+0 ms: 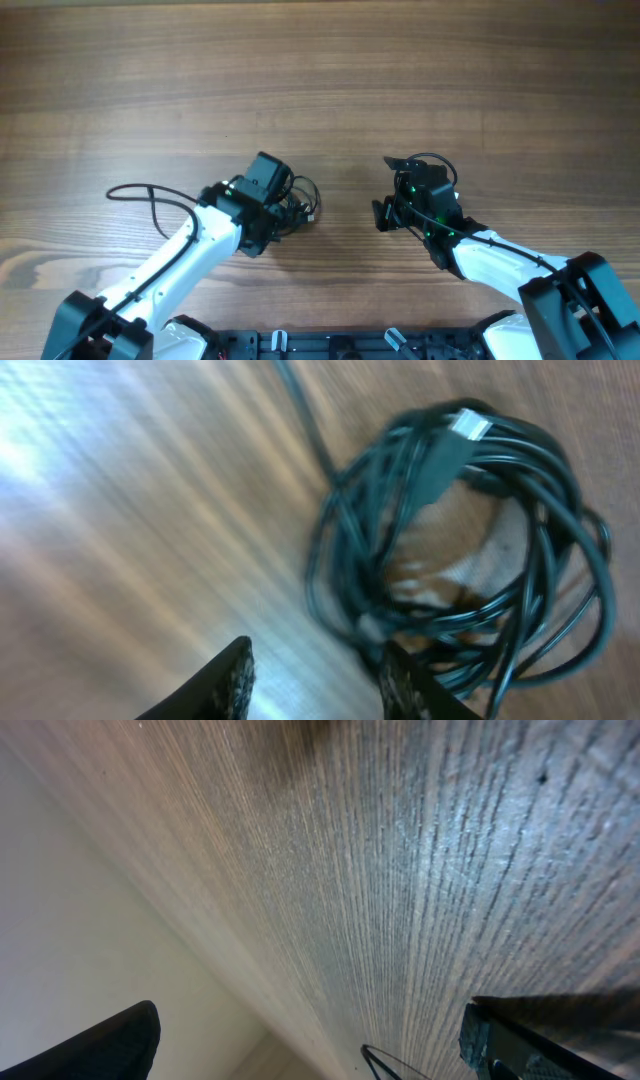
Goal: Untangle cables
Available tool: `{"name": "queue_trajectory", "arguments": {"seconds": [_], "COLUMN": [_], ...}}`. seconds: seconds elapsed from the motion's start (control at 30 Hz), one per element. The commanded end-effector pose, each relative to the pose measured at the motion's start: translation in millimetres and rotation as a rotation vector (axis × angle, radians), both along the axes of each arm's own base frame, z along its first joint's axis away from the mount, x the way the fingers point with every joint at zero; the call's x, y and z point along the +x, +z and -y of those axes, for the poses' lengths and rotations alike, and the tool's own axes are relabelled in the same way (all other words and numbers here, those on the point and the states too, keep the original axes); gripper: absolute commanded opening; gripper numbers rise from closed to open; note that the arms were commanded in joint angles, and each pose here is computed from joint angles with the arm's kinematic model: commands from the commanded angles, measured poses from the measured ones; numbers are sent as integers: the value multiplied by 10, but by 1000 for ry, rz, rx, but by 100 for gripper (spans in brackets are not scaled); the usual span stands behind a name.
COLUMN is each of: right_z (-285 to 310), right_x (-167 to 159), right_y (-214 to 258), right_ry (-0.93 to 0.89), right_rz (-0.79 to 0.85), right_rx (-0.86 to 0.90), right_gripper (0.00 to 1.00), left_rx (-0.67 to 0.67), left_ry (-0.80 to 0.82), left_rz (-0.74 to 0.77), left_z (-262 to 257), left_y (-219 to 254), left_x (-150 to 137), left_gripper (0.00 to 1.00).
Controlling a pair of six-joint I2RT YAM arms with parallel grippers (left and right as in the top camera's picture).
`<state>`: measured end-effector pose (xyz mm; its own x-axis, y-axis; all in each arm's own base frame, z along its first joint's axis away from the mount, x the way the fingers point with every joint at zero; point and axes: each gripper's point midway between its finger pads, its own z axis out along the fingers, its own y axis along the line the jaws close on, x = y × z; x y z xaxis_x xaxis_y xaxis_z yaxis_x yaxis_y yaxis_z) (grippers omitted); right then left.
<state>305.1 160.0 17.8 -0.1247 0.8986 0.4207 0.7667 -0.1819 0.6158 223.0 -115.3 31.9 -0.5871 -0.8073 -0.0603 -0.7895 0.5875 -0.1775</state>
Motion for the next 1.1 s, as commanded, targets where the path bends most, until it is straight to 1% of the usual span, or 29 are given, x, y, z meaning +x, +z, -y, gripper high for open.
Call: {"name": "queue_trajectory", "arguments": {"seconds": [0.0, 0.07, 0.17, 0.23, 0.27, 0.3, 0.37, 0.47, 0.5, 0.57, 0.7, 0.73, 0.77, 0.83, 0.87, 0.9, 0.93, 0.97, 1.07], "right_z": [224, 228, 289, 278, 229, 216, 150, -73, -119, -139, -129, -124, -123, -119, -121, -115, -113, -115, -116], "right_x": [-383, -392, -505, -682, -734, -731, -619, -382, -361, -344, -334, -330, -330, -326, -319, -310, -307, -306, -303], "right_y": [-484, -492, -582, -667, -671, -665, -586, -330, -285, -258, -258, -259, -259, -260, -253, -250, -250, -247, -245], "right_ry": [-7, -6, -8, 25, 59, 104, 241, 514, 561, 585, 581, 579, 578, 575, 574, 570, 569, 569, 569], "right_rz": [-159, -163, -220, -301, -318, -296, -172, 131, 181, 211, 213, 213, 213, 213, 217, 219, 220, 221, 223], "right_rx": [-111, -113, -143, -139, -121, -142, -205, -308, -320, -332, -339, -342, -343, -345, -345, -348, -349, -349, -349], "right_gripper": [100, 100, 100, 100, 100, 100, 100, 100, 100, 100, 100, 100, 100, 100, 100, 100, 100, 100, 100], "left_rx": [17, 50, 24, 3, -3, -6, -14, -9, 4, 19, -54, -95, -101, -108, -115, -136, -157, -170, -160], "left_ry": [52, 129, 166, 167, 169, 172, 175, 180, 183, 183, 172, 177, 183, 205, 220, 268, 324, 359, 414], "left_rz": [-3, -3, 27, 65, 87, 110, 139, 164, 165, 149, 141, 146, 157, 202, 232, 251, 254, 252, 203], "left_z": [-82, -192, -187, -165, -161, -156, -140, -145, -167, -186, -69, -36, -53, -122, -148, -155, -153, -148, -145], "left_y": [-218, -303, -408, -453, -462, -458, -438, -429, -440, -490, -420, -304, -226, -49, 30, 85, 98, 78, -74], "left_x": [-95, -148, -139, -86, -51, -7, 58, 113, 115, 94, 95, 103, 110, 136, 161, 185, 200, 210, 191], "left_gripper": [40, 39, 30, 29, 29, 32, 35, 31, 29, 26, 36, 41, 48, 53, 53, 48, 35, 31, 33]}}
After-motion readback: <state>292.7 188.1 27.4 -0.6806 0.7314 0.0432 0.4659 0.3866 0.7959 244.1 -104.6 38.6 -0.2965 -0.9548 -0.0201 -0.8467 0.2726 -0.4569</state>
